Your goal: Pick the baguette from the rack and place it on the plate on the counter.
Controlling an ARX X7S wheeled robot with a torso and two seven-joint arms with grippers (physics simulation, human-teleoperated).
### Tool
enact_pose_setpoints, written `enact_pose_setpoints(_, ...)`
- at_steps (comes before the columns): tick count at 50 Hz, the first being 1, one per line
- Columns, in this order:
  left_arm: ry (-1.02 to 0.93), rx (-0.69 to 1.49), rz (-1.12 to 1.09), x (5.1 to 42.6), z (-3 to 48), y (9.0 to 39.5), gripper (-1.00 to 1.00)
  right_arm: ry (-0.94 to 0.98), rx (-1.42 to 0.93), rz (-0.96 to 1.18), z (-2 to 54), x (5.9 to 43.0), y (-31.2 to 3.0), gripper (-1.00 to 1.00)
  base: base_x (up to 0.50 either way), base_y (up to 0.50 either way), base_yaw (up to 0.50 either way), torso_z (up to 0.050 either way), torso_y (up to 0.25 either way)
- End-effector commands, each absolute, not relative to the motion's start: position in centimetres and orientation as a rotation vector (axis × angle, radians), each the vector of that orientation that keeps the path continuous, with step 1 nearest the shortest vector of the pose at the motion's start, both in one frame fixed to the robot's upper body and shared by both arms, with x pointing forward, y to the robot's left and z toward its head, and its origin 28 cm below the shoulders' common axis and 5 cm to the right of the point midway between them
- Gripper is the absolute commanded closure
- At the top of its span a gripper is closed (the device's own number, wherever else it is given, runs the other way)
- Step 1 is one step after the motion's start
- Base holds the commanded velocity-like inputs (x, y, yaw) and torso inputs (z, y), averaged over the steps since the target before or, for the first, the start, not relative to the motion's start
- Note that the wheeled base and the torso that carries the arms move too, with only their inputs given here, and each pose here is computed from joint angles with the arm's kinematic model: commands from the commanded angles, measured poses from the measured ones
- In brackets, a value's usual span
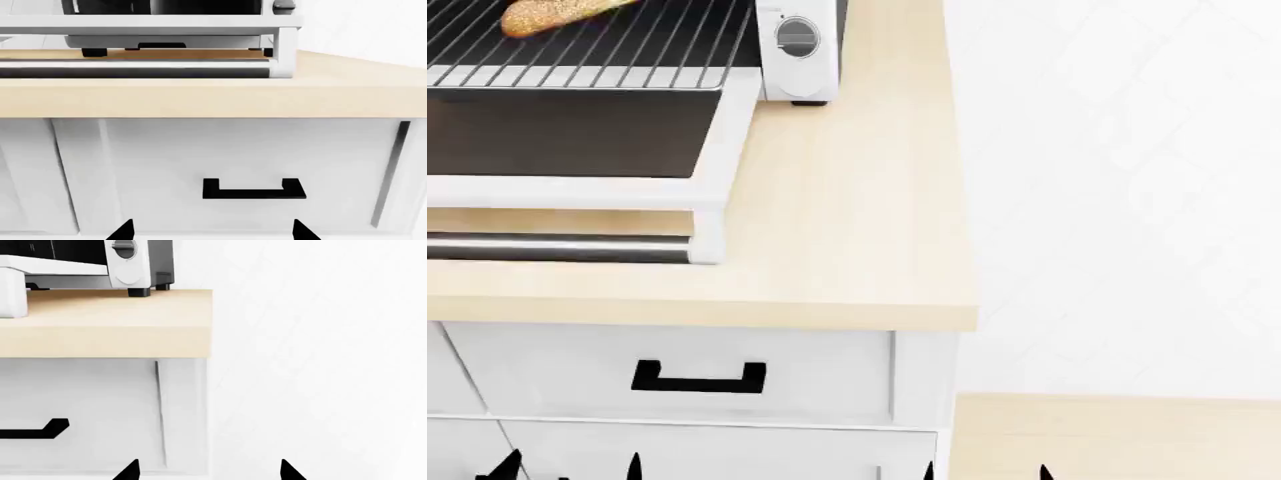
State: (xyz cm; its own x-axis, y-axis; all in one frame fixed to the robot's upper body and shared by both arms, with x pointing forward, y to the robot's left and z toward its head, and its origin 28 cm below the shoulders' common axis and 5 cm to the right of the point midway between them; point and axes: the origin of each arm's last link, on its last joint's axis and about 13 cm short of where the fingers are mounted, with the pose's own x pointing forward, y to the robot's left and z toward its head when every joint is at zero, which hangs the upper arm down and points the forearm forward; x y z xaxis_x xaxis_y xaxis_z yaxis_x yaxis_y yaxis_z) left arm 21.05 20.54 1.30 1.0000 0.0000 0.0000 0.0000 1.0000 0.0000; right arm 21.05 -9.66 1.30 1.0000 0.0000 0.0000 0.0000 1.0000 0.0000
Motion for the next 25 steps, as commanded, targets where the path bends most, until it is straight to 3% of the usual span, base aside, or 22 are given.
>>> enact_pose_setpoints(1,0.000,0.000,0.000,21.2,1.2,20.5,-1.00,0.000,0.000,0.000,1.2,21.1,-9.7,-1.00,0.00,0.00,0.00,0.000,0.000)
enact_pose_setpoints(19,0.030,0.057,0.042,21.1,1.2,20.7,-1.00,0.003,0.005,0.014,1.7,20.9,-9.4,-1.00,0.00,0.00,0.00,0.000,0.000)
enact_pose_setpoints(25,-0.047,0.072,0.005,20.7,2.0,20.7,-1.00,0.016,0.004,0.010,1.8,20.7,-9.4,-1.00,0.00,0.00,0.00,0.000,0.000)
